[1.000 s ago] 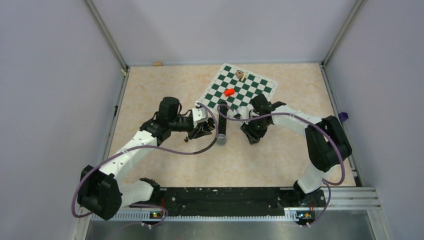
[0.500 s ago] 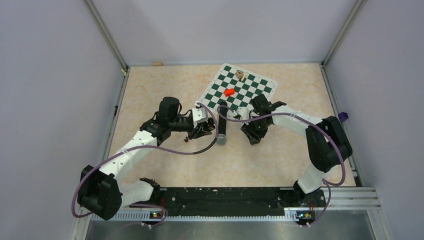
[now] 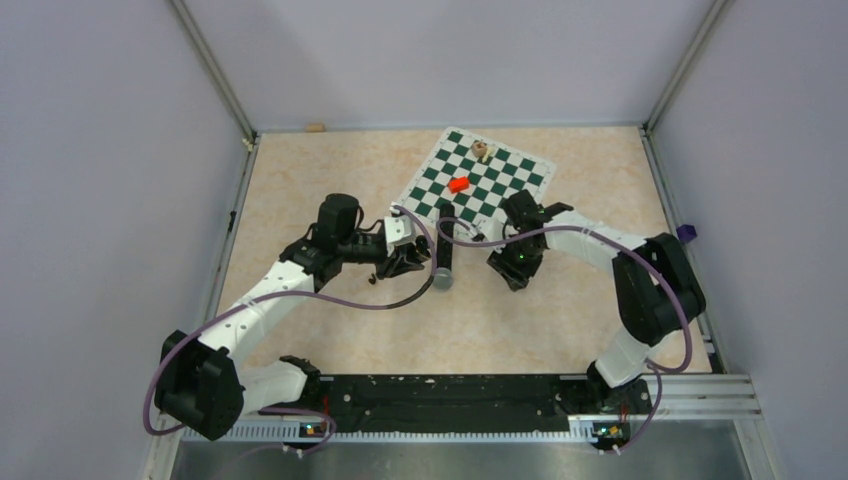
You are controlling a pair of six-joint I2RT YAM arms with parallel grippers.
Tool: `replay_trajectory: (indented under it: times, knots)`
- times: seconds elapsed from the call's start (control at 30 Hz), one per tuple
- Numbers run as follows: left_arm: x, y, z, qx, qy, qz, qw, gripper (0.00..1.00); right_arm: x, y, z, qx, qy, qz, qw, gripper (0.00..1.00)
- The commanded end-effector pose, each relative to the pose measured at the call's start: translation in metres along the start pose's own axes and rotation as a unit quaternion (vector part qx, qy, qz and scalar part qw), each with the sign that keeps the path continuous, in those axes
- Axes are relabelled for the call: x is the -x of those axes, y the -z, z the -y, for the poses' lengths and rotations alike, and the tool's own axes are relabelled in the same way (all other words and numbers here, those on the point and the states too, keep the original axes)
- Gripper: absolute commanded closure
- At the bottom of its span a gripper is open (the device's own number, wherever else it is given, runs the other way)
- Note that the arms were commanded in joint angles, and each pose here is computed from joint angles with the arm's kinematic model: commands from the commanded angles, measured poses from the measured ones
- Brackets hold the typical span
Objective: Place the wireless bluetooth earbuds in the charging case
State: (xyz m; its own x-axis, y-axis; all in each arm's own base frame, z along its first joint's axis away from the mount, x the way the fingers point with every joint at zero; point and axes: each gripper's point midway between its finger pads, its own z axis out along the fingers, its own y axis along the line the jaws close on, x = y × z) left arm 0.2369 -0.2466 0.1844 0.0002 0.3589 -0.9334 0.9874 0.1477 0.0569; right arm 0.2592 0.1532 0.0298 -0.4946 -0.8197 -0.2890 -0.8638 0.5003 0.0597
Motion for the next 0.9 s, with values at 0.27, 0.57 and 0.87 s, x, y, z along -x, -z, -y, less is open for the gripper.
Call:
replay_trajectory:
  times: [0.27, 0.57, 0.87]
  knots:
    - [0.011, 0.000, -0.002, -0.004, -0.015, 0.021, 1.000, 1.00, -0.003, 0.056, 0.020, -0.084, 0.008, 0.020, 0.996, 0.54]
    - [0.015, 0.002, -0.002, 0.000, -0.018, 0.022, 1.000, 1.00, -0.012, 0.033, 0.024, -0.008, -0.119, 0.036, 0.992, 0.55]
    - [0.013, 0.002, -0.002, -0.001, -0.017, 0.022, 1.000, 1.00, -0.001, 0.014, 0.017, 0.032, -0.151, 0.060, 0.986, 0.55]
